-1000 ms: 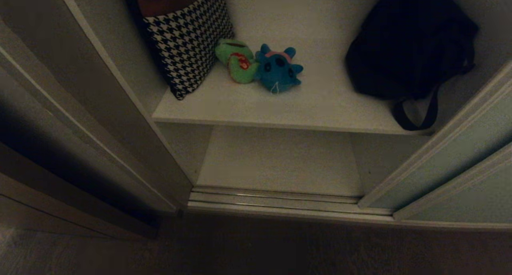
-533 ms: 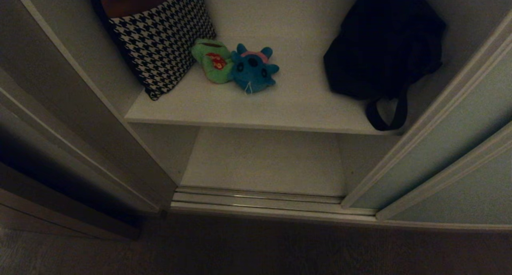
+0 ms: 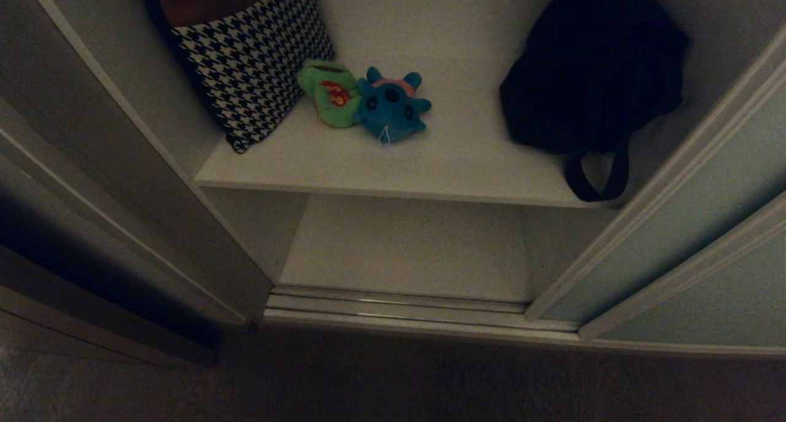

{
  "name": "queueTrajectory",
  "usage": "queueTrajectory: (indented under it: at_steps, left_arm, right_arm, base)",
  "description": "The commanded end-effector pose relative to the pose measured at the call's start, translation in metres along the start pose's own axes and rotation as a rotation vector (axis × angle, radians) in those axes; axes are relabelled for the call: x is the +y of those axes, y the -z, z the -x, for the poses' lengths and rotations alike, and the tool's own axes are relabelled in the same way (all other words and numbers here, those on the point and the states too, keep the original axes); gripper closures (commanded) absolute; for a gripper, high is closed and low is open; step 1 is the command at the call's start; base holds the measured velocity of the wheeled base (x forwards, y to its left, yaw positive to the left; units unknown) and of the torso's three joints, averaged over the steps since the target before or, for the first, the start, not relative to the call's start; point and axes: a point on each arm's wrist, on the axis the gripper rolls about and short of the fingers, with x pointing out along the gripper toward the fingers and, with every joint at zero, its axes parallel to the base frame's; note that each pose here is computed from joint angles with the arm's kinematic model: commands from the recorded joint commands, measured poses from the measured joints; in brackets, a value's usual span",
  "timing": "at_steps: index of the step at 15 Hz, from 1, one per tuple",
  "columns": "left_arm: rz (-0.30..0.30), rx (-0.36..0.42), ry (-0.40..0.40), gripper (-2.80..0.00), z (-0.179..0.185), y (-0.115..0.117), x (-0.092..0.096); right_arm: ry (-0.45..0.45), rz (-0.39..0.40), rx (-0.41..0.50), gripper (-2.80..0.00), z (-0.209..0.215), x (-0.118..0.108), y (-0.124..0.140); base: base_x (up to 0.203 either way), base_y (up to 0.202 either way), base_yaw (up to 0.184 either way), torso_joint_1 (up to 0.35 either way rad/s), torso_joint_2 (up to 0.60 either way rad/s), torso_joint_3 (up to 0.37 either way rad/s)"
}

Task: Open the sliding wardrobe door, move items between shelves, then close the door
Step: Open the door

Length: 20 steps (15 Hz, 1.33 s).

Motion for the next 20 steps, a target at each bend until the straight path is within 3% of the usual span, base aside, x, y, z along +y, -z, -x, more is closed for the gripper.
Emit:
queueTrajectory:
  at_steps: [1,4,10,12,14,16,18,20]
  left_arm:
    - [0.000,0.000,0.000,0.00,0.000,0.000,0.000]
    - [0.001,0.000,0.000,0.00,0.000,0.000,0.000]
    - [0.000,0.000,0.000,0.00,0.000,0.000,0.000]
    - [0.000,0.001,0.000,0.00,0.000,0.000,0.000]
    - [0.002,-0.001,0.000,0.00,0.000,0.000,0.000]
    - [0.001,-0.001,0.000,0.00,0.000,0.000,0.000]
    - [0.002,0.001,0.000,0.00,0.000,0.000,0.000]
    - [0.003,-0.001,0.000,0.00,0.000,0.000,0.000]
  right_arm:
    - [0.000,0.002,-0.002,0.00,0.000,0.000,0.000]
    - [0.001,0.061,0.003,0.00,0.000,0.000,0.001]
    - [0.009,0.055,-0.019,0.00,0.002,0.000,-0.008]
    - [0.010,0.031,-0.056,0.00,0.012,-0.002,-0.051]
    - [-0.001,-0.017,-0.144,0.00,0.035,-0.004,-0.117]
    - [-0.002,-0.049,-0.147,0.00,0.051,-0.007,-0.159]
    - [0.061,-0.072,-0.107,0.00,0.059,-0.009,-0.190]
    - [0.197,-0.108,-0.062,0.00,0.049,-0.014,-0.223]
  base:
    - [0.000,0.000,0.000,0.000,0.00,0.000]
    - [0.000,0.000,0.000,0.000,0.00,0.000]
    - [0.000,0.000,0.000,0.000,0.00,0.000]
    - [0.000,0.000,0.000,0.000,0.00,0.000]
    - [0.000,0.000,0.000,0.000,0.00,0.000]
    - [0.000,0.000,0.000,0.000,0.00,0.000]
    - [0.000,0.000,0.000,0.000,0.00,0.000]
    - [0.000,0.000,0.000,0.000,0.00,0.000]
